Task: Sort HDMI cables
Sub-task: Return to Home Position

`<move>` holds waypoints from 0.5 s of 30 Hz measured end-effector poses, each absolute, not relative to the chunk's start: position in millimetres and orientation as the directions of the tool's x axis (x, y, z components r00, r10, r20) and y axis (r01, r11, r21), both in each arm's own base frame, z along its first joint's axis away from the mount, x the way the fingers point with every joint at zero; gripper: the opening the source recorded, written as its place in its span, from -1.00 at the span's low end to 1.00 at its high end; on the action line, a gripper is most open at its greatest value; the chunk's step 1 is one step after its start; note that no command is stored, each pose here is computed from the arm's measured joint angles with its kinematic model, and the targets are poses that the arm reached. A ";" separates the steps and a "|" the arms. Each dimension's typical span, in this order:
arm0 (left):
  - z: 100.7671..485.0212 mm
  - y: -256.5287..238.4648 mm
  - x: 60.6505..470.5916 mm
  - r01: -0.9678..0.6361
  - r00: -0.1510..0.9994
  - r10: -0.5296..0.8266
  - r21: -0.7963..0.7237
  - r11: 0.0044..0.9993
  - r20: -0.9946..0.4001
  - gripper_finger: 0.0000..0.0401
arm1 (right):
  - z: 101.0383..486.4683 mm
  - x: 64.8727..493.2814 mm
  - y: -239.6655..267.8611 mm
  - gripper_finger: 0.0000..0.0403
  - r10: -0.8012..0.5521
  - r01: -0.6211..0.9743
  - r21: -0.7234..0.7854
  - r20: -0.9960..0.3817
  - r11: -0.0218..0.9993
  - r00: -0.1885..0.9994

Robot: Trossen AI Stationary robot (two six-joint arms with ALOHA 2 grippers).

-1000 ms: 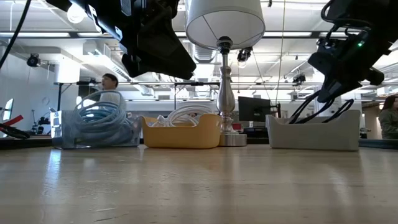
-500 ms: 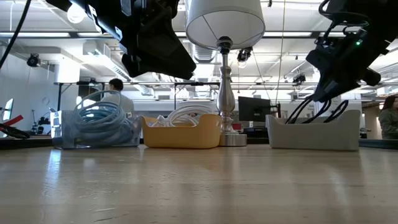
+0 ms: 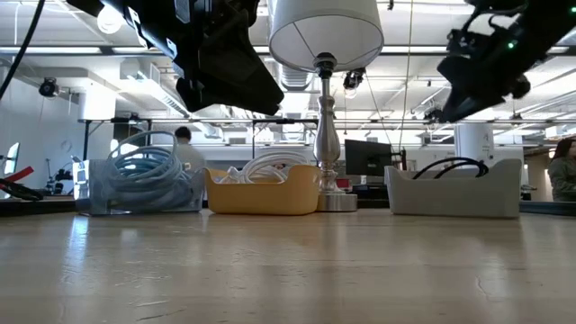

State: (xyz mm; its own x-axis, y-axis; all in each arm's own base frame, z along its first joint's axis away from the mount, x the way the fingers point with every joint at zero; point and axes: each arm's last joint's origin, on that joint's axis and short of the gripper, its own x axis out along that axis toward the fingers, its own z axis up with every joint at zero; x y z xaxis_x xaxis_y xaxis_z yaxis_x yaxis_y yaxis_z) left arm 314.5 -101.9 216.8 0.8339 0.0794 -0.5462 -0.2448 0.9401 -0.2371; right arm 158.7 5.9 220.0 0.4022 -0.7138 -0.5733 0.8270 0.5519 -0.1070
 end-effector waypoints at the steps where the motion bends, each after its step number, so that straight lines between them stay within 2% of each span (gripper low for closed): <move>1: 216.8 -101.9 314.5 -0.245 0.834 0.079 -0.237 0.940 -0.546 -0.39 | 222.9 159.2 5.4 -0.26 -0.733 0.831 -0.120 -0.550 0.543 0.400; 6: 216.8 -101.9 314.5 -0.245 0.834 0.079 -0.237 0.940 -0.546 -0.39 | 237.4 164.8 8.4 -0.30 -0.738 0.830 -0.090 -0.517 0.551 0.434; 11: 216.8 -101.9 314.5 -0.245 0.834 0.080 -0.237 0.940 -0.546 -0.39 | 245.4 177.6 25.7 -0.33 -0.672 0.729 -0.087 -0.474 0.679 0.569; 15: 216.8 -101.9 314.5 -0.245 0.834 0.080 -0.237 0.940 -0.546 -0.39 | 256.1 187.4 41.9 -0.35 -0.565 0.606 -0.066 -0.452 0.793 0.690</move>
